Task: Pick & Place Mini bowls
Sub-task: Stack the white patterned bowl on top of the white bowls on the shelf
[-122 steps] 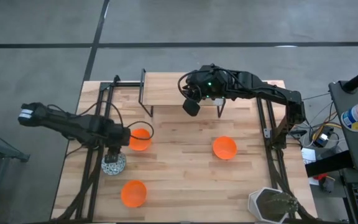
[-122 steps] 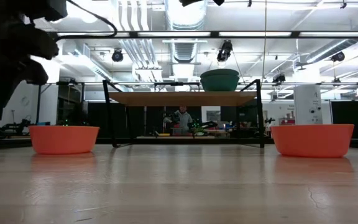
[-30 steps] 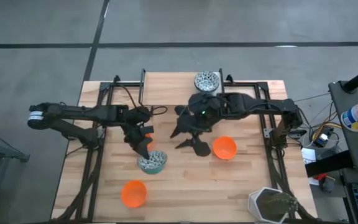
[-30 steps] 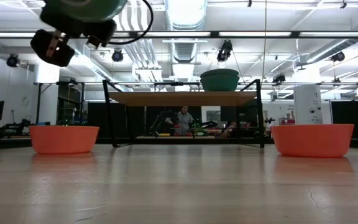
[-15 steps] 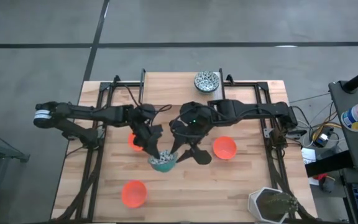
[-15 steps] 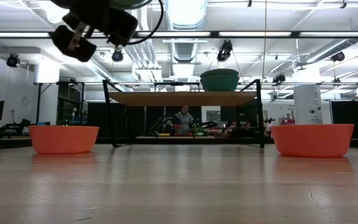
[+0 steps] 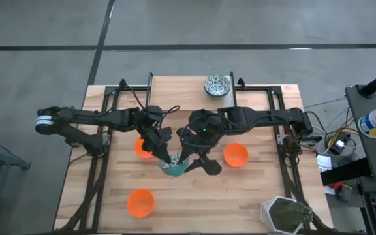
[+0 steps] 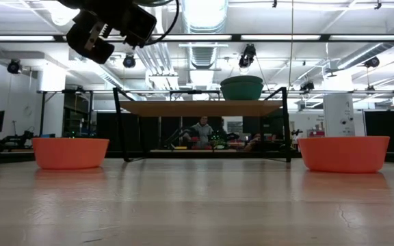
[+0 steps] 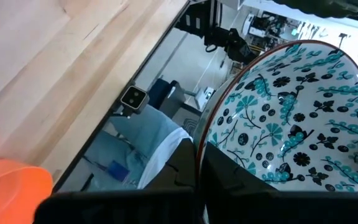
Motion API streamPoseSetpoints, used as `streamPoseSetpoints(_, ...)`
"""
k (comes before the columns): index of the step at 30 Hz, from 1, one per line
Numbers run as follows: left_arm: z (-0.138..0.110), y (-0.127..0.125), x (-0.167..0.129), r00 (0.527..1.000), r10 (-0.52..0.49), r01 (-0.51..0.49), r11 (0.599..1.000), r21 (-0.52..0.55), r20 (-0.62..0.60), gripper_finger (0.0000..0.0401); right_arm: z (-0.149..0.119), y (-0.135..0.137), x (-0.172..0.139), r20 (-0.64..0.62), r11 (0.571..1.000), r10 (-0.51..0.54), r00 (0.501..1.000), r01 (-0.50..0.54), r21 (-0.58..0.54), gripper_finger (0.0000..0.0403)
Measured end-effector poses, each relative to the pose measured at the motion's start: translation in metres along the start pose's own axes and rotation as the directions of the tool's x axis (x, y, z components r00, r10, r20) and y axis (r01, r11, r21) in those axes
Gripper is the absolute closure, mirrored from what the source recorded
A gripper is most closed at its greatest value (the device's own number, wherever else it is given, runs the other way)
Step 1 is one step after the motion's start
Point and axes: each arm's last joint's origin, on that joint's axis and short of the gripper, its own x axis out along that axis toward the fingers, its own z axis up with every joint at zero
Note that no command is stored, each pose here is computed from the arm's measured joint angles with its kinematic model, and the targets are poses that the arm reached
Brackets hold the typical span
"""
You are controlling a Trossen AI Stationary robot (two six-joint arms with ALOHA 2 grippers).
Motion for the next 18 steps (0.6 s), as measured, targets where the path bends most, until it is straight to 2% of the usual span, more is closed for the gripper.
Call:
streamPoseSetpoints(10, 0.0, -0.005, -0.001, 1.0, -0.004, 0.004, 1.0, 0.014, 0.029, 0.0397, -0.011, -0.004, 0.009, -0.038, 0.999, 0.012, 0.999, -0.011, 0.032, 0.0251)
streamPoseSetpoints(18, 0.001, -0.005, -0.001, 0.999, -0.002, 0.002, 1.0, 0.014, 0.041, 0.0397, -0.018, -0.007, 0.014, -0.052, 0.999, 0.029, 0.998, -0.026, 0.041, 0.0327)
